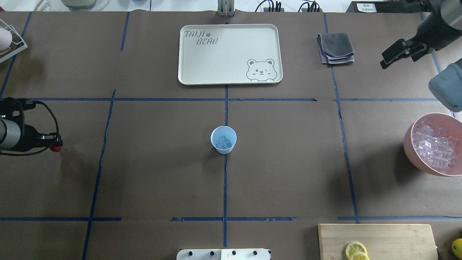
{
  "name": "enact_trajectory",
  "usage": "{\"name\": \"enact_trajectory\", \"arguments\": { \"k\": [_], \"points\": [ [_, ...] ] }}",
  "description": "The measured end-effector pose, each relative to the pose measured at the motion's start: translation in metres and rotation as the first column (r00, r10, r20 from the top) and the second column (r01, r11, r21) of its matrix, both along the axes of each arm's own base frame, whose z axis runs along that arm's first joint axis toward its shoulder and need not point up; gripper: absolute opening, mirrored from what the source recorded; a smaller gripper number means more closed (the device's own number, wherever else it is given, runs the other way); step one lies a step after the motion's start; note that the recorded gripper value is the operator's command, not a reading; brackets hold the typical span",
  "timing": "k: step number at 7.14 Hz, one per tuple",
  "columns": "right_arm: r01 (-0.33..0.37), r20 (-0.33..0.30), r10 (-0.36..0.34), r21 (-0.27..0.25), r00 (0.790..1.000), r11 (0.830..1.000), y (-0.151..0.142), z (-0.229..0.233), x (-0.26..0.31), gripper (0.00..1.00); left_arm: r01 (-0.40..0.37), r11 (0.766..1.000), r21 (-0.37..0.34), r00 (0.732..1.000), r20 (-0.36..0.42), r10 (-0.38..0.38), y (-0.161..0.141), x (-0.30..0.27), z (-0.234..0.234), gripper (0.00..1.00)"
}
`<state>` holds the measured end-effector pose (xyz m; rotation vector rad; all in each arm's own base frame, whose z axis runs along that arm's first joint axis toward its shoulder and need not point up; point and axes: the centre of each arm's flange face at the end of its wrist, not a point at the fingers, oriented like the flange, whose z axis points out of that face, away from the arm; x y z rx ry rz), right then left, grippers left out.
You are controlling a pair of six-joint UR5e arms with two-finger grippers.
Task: Mash ice and strawberries in cup
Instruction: 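Lower the left gripper onto the red strawberry and grasp it, then carry the strawberry with the left gripper over the blue cup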
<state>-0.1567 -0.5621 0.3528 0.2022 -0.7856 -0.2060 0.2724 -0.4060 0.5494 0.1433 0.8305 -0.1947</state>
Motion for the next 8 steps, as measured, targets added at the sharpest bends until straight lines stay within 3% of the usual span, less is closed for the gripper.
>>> {"name": "enact_trajectory", "arguments": {
  "k": [3, 6, 8],
  "points": [
    [-0.012, -0.003, 0.012, -0.002, 1.000, 1.000, -0.001, 0.006, 0.013, 0.99, 0.010, 0.999, -0.037, 0.999, -0.050, -0.012, -0.021, -0.018, -0.045, 0.00],
    [-0.009, -0.048, 0.009, 0.010, 0.999, 1.000, 0.008, 0.060, 0.077, 0.99, 0.035, 0.997, -0.074, 0.997, -0.059, -0.039, -0.074, 0.028, -0.184, 0.00],
    [-0.007, -0.053, 0.006, -0.015, 0.999, 1.000, 0.027, 0.106, 0.123, 0.99, 0.053, 0.986, -0.155, 0.991, -0.116, -0.071, -0.074, 0.094, -0.289, 0.00]
  ]
}}
